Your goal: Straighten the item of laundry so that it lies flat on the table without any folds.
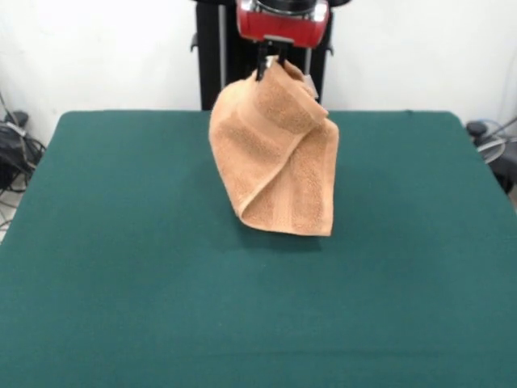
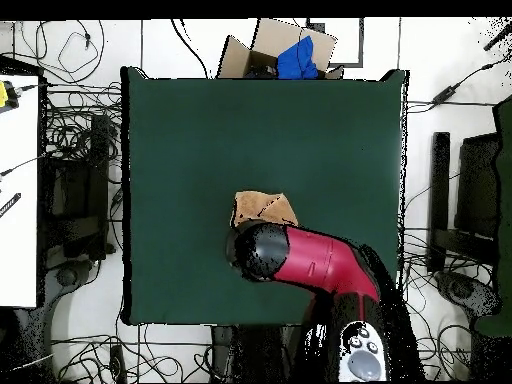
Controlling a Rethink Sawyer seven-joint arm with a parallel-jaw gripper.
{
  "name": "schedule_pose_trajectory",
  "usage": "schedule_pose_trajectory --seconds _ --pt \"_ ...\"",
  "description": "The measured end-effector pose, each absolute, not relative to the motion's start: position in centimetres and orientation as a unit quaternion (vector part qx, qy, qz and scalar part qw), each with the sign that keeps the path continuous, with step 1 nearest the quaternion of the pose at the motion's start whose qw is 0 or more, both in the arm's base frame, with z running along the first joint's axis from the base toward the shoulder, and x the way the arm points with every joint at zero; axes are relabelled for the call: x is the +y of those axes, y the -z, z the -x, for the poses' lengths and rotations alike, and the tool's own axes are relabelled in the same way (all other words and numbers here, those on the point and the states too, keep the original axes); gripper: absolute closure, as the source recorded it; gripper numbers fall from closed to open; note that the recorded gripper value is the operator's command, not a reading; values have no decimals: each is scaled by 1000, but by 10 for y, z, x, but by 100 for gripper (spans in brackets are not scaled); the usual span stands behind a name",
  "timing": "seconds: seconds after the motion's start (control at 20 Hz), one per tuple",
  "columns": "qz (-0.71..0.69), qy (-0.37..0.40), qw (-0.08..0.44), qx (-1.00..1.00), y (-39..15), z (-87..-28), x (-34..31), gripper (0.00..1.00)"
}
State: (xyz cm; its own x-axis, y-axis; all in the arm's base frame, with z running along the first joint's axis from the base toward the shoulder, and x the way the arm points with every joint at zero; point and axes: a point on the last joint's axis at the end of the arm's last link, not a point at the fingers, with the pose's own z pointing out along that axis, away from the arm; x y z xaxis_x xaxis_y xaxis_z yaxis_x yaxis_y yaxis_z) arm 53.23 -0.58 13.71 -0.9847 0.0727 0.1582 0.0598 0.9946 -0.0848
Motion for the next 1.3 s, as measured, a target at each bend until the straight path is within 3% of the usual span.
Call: schedule_pose_trajectory --seconds 0.8,1.3 --pt "125 -44 78 -988 -151 -517 -127 100" --pt "130 -48 82 -987 -149 -506 -152 100"
